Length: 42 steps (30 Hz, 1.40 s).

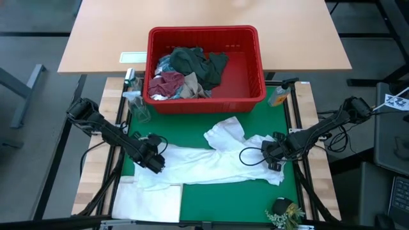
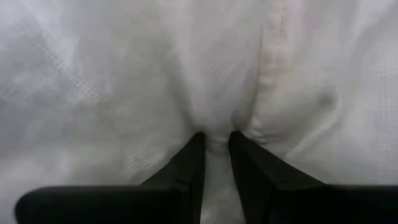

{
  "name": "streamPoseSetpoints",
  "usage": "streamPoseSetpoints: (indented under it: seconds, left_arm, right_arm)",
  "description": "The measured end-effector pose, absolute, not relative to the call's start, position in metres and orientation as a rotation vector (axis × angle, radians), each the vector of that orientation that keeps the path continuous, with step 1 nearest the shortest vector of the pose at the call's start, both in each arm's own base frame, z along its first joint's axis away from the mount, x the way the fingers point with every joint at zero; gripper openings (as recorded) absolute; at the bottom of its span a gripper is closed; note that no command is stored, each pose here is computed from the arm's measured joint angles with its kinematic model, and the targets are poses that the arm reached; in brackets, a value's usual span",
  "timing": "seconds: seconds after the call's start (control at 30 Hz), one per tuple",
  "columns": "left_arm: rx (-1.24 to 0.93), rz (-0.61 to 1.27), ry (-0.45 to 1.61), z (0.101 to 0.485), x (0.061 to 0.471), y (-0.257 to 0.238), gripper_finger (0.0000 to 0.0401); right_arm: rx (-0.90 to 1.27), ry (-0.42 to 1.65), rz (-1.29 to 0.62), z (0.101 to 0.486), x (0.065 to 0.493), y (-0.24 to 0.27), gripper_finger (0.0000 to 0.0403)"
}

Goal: Fold Laundry from Bin
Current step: Fold the white polo shirt

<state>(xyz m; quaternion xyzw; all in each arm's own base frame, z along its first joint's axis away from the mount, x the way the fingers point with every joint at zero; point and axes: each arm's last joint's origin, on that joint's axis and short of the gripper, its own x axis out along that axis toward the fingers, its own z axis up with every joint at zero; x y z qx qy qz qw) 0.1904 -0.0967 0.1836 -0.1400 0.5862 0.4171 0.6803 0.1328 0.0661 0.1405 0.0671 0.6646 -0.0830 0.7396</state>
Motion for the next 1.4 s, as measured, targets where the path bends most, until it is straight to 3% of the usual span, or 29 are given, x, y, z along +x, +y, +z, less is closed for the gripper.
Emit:
streamPoseSetpoints:
  seconds: [0.13, 0.27, 0.57, 0.83, 1.4]
  left_arm:
    - [-0.354, 0.931, 1.349, 0.184, 0.192, -0.097, 0.0092]
    - [-0.442, 0.914, 1.420, 0.193, 0.196, -0.098, 0.0113]
    - [-0.609, 0.660, 1.318, 0.243, 0.220, -0.132, 0.0098]
    - [-0.704, 0.374, 1.247, 0.250, 0.217, -0.181, 0.0094]
    - [-0.714, 0.435, 1.217, 0.239, 0.189, -0.208, 0.0094]
  right_arm:
    - [0.148, 1.458, -0.182, 0.140, 0.133, 0.066, 0.0081]
    - [0.149, 1.456, -0.181, 0.140, 0.133, 0.066, 0.0081]
    - [0.150, 1.456, -0.178, 0.140, 0.133, 0.066, 0.0081]
    - [0.151, 1.455, -0.178, 0.140, 0.133, 0.066, 0.0081]
    - [0.207, 1.493, -0.145, 0.151, 0.137, 0.071, 0.0081]
